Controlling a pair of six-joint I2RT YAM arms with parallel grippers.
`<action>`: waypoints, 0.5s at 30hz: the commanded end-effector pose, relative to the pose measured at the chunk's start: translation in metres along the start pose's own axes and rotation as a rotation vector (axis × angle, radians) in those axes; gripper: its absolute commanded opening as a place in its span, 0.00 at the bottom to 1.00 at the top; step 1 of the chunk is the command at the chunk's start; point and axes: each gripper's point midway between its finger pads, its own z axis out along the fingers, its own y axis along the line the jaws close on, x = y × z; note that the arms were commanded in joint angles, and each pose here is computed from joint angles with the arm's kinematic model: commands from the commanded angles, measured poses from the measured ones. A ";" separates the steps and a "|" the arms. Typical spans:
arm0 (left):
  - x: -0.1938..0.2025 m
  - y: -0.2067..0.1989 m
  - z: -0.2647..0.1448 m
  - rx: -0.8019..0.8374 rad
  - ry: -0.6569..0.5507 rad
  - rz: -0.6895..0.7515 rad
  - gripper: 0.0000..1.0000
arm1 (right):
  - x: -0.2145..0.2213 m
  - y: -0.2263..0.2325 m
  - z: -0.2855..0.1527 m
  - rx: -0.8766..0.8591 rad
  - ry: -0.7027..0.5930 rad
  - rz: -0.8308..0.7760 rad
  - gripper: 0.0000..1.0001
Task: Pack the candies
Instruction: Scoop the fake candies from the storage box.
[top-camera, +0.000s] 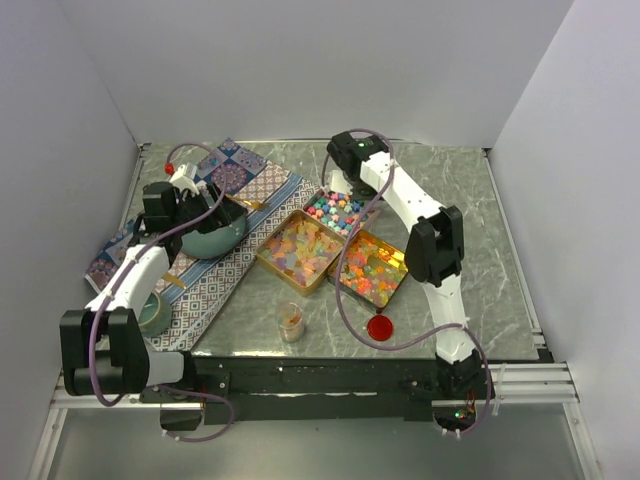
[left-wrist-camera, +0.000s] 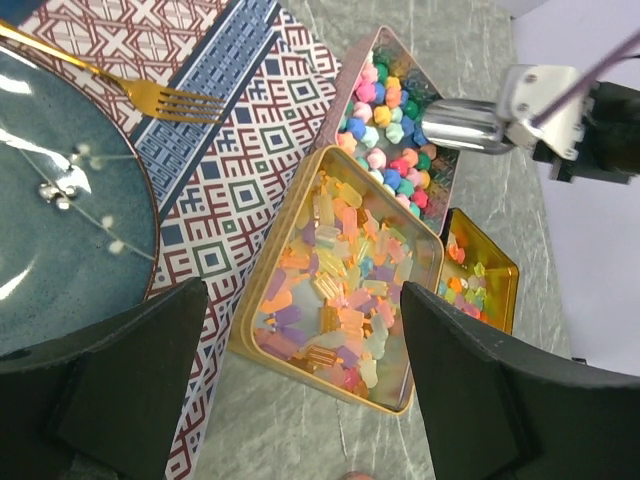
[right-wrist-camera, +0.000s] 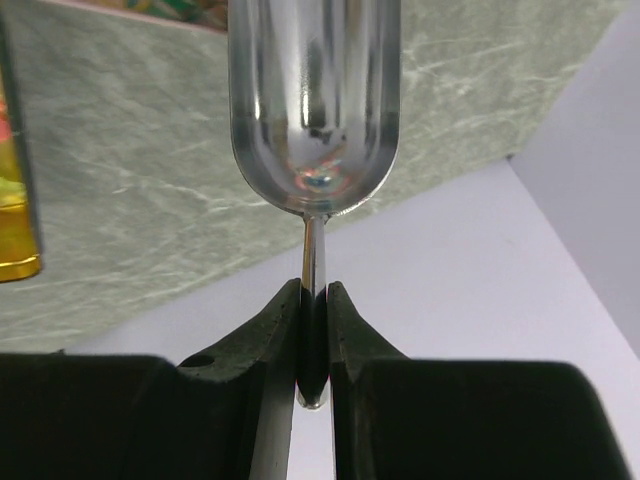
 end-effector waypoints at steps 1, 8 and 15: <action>-0.022 -0.018 -0.011 0.050 -0.099 0.067 0.84 | 0.005 -0.013 -0.006 0.032 0.112 -0.130 0.00; -0.021 -0.016 -0.012 0.044 -0.103 0.071 0.84 | -0.030 -0.009 -0.001 0.030 0.067 -0.216 0.00; -0.014 -0.008 -0.005 0.037 -0.075 0.060 0.84 | -0.050 0.008 0.004 -0.026 -0.046 -0.246 0.00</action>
